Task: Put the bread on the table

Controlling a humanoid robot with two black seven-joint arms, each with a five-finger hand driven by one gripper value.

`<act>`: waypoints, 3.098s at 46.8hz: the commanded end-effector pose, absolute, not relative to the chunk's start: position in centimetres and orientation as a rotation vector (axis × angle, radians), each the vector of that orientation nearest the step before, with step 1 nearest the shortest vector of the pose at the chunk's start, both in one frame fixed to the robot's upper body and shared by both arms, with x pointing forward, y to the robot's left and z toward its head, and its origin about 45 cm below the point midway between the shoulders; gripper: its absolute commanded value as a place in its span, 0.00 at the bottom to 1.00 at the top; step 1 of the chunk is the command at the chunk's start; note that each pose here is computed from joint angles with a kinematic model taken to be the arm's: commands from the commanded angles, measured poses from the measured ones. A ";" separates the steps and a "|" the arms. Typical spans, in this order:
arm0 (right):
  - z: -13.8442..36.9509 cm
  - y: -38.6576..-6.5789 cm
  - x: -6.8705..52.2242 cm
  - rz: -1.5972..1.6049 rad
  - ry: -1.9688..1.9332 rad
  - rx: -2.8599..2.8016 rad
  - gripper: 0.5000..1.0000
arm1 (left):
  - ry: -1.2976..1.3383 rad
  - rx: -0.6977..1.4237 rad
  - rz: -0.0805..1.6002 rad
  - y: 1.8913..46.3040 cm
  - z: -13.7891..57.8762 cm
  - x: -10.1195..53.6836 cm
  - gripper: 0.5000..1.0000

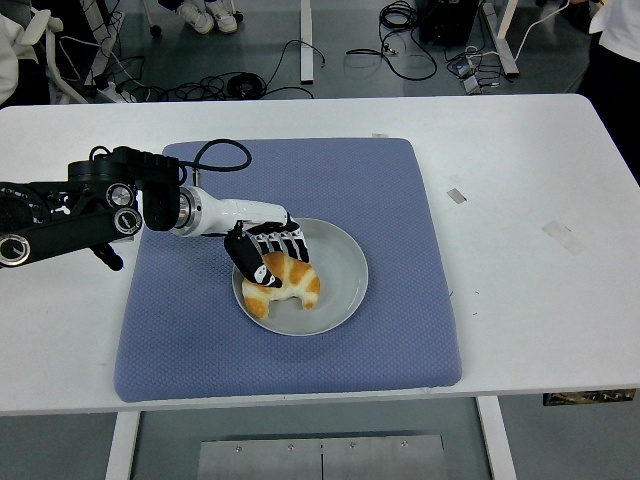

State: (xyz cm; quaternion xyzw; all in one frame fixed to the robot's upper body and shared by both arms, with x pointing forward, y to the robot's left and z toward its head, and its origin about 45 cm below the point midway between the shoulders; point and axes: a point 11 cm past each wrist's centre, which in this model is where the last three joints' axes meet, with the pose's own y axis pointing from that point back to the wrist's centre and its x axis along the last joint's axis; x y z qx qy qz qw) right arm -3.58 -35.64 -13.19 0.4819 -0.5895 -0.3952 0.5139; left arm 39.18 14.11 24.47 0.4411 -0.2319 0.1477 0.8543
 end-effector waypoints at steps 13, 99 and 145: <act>-13.2 -35.6 -3.6 -0.950 -1.417 1.159 1.00 | -0.530 0.934 0.345 14.9 26.4 40.3 0.00; -13.2 -35.6 -3.6 -0.950 -1.417 1.159 1.00 | -0.491 0.989 0.630 26.1 24.7 46.7 0.00; -13.2 -35.6 -3.6 -0.950 -1.417 1.159 1.00 | -0.379 0.876 0.711 25.3 25.5 47.3 0.94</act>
